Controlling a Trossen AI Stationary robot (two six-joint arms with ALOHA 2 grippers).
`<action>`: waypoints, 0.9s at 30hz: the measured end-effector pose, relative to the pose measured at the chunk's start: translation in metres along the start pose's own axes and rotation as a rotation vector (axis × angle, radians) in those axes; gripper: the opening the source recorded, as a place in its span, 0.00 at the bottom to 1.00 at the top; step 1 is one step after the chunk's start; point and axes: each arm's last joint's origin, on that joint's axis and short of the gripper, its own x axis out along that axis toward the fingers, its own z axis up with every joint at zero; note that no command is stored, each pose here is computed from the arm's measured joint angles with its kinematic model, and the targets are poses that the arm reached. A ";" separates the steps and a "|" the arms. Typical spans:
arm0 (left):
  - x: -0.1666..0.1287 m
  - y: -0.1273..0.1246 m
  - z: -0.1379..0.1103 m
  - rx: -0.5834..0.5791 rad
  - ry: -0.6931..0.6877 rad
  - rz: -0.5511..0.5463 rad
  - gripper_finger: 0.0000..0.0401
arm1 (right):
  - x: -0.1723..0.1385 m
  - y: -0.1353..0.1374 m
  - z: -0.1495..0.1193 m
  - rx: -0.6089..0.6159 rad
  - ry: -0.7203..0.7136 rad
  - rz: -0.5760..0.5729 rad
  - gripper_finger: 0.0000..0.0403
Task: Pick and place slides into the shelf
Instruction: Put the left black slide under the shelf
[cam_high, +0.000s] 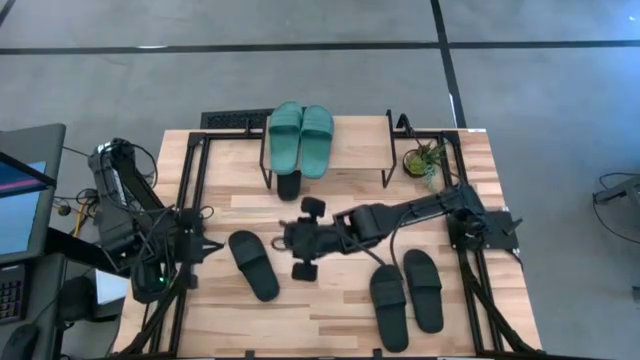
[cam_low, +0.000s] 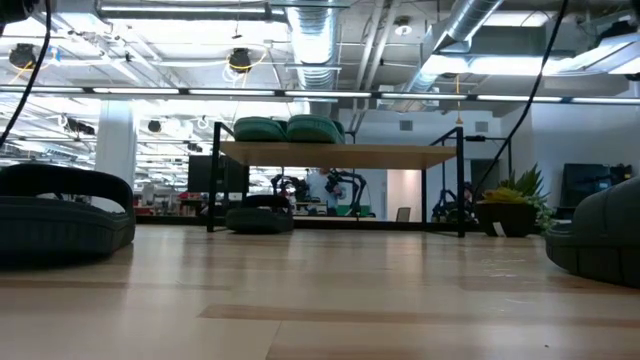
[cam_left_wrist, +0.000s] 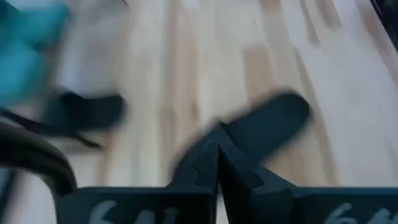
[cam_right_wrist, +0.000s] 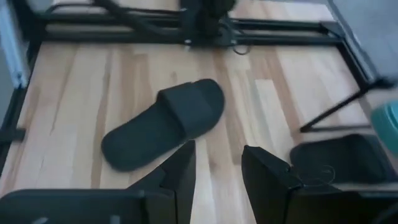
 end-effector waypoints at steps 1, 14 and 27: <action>0.001 -0.002 -0.001 -0.002 0.047 -0.031 0.00 | 0.001 -0.003 0.000 0.040 0.007 -0.007 0.29; 0.055 -0.042 -0.037 -0.042 0.296 0.064 0.03 | -0.039 0.001 0.003 -0.090 -0.023 -0.006 0.29; 0.120 -0.067 -0.070 -0.331 0.386 0.089 0.03 | -0.115 0.014 -0.002 -0.161 -0.094 -0.046 0.29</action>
